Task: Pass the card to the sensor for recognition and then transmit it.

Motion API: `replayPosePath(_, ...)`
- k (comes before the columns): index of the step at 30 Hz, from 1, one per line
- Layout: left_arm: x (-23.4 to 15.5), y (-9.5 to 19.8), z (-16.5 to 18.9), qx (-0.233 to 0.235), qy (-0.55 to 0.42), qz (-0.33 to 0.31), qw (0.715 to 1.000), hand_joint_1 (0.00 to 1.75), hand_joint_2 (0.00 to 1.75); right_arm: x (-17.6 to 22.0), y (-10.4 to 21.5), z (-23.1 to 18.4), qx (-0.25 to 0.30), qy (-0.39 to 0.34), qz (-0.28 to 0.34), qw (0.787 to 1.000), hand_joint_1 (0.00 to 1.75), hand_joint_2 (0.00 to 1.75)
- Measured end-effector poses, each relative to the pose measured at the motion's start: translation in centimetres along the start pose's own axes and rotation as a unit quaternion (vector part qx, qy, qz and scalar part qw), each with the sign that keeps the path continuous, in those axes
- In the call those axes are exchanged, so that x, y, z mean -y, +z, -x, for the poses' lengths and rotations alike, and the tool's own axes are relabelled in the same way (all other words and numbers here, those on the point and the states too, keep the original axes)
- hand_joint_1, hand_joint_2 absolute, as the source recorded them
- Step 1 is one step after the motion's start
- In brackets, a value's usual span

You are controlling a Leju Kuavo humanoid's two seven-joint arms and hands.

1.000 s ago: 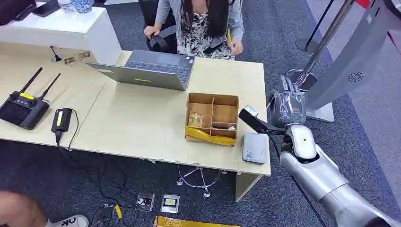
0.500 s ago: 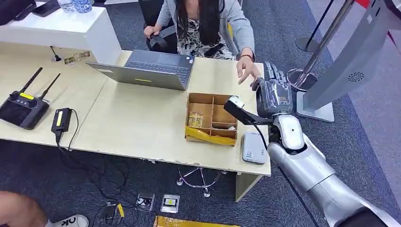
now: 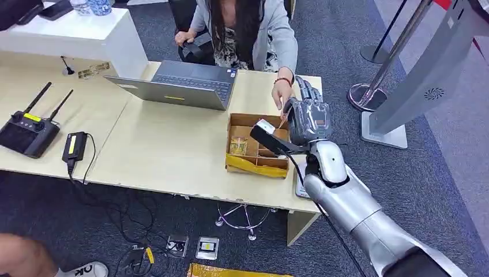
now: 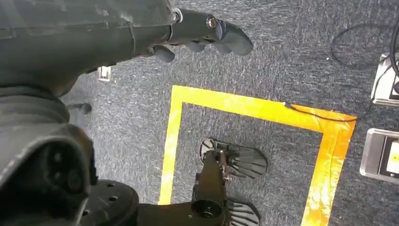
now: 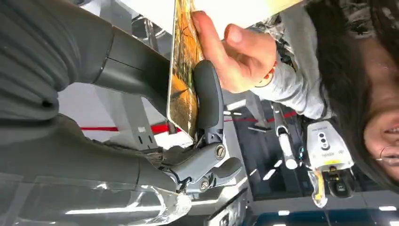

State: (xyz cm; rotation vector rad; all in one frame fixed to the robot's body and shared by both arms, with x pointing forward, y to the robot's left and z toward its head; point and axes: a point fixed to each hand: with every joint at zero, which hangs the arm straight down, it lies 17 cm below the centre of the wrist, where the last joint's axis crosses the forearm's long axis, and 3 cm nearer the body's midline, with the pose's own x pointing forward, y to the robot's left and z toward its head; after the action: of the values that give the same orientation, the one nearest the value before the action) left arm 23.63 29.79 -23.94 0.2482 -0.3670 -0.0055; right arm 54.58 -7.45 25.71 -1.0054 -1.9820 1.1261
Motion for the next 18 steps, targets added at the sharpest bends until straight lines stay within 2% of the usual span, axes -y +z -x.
replayPosePath(1,0.0,0.0,0.0,0.0,0.0,0.0,1.0,0.0,0.0,-0.1,0.0,0.0,-0.001,-0.003,-0.001,1.0,0.0,1.75)
replayPosePath(2,0.0,0.0,0.0,0.001,0.0,0.0,1.0,0.0,0.0,-0.1,0.0,0.0,-0.001,-0.005,-0.002,1.0,0.0,0.0)
replayPosePath(10,0.0,0.0,0.0,0.001,0.0,0.0,1.0,0.0,0.0,-0.6,0.1,-0.3,0.001,-0.004,-0.002,1.0,0.0,0.0)
replayPosePath(18,0.0,0.0,0.0,0.002,0.0,0.001,1.0,0.0,0.0,-1.3,1.0,1.4,-0.034,-0.018,-0.011,0.999,0.0,0.0)
